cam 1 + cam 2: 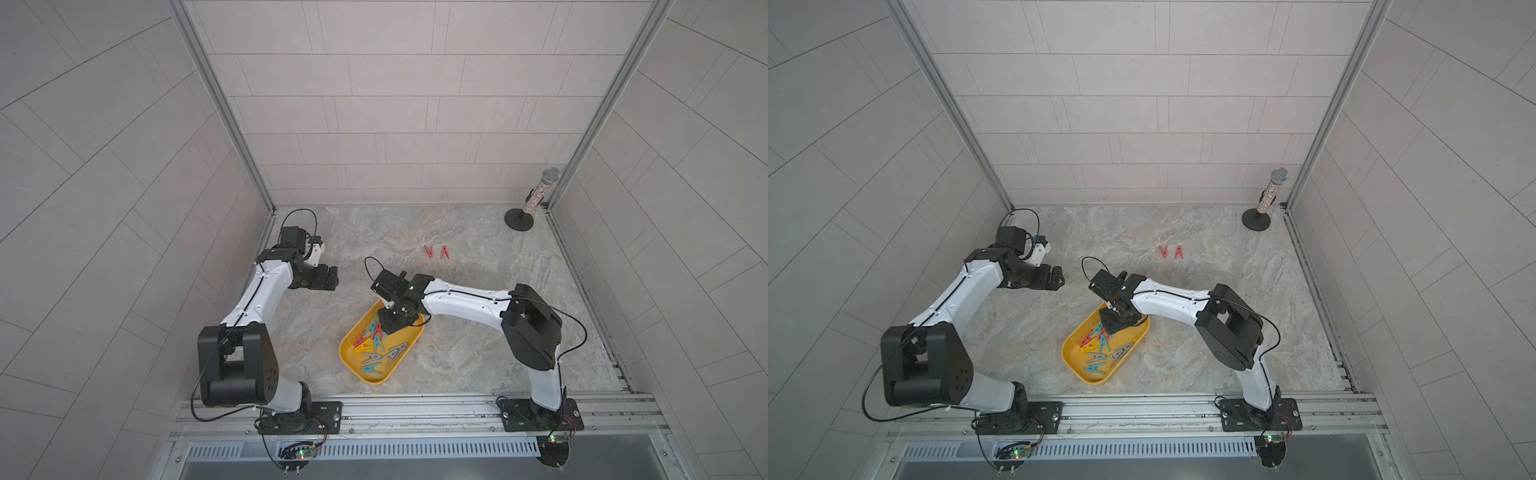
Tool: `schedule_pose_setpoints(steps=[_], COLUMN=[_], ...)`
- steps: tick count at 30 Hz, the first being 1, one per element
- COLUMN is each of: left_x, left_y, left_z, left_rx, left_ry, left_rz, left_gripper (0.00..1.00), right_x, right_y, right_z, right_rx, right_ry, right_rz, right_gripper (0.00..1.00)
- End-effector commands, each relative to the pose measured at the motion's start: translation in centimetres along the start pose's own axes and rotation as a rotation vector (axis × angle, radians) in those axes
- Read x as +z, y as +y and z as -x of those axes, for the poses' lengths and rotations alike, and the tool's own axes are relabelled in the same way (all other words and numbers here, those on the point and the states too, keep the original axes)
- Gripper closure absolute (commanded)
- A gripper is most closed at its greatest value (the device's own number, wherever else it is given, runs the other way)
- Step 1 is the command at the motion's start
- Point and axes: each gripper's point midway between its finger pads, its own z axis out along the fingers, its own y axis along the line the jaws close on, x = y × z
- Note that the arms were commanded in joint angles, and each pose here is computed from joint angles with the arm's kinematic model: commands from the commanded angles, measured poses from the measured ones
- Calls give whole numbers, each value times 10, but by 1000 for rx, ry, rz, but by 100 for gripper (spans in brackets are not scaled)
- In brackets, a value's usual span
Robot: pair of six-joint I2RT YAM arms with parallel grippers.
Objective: Take the clothespins out of the storage box
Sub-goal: Pick up the clothespin from the storage box.
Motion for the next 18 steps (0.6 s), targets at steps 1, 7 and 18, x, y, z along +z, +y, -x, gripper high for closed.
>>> schedule_pose_setpoints(steps=[1, 7, 18], left_x=[-11, -16, -19], left_y=[-3, -5, -6], left_z=[6, 8, 9], left_rx=[-6, -1, 2], left_ry=[-36, -53, -63], left_rz=[-10, -10, -15], left_gripper=[0, 0, 0], right_x=[4, 13, 22], right_y=[-4, -13, -24], right_z=[-3, -4, -12], right_rx=[57, 80, 68], right_ry=[27, 57, 96], right_rz=[-32, -109, -196], right_gripper=[57, 54, 58])
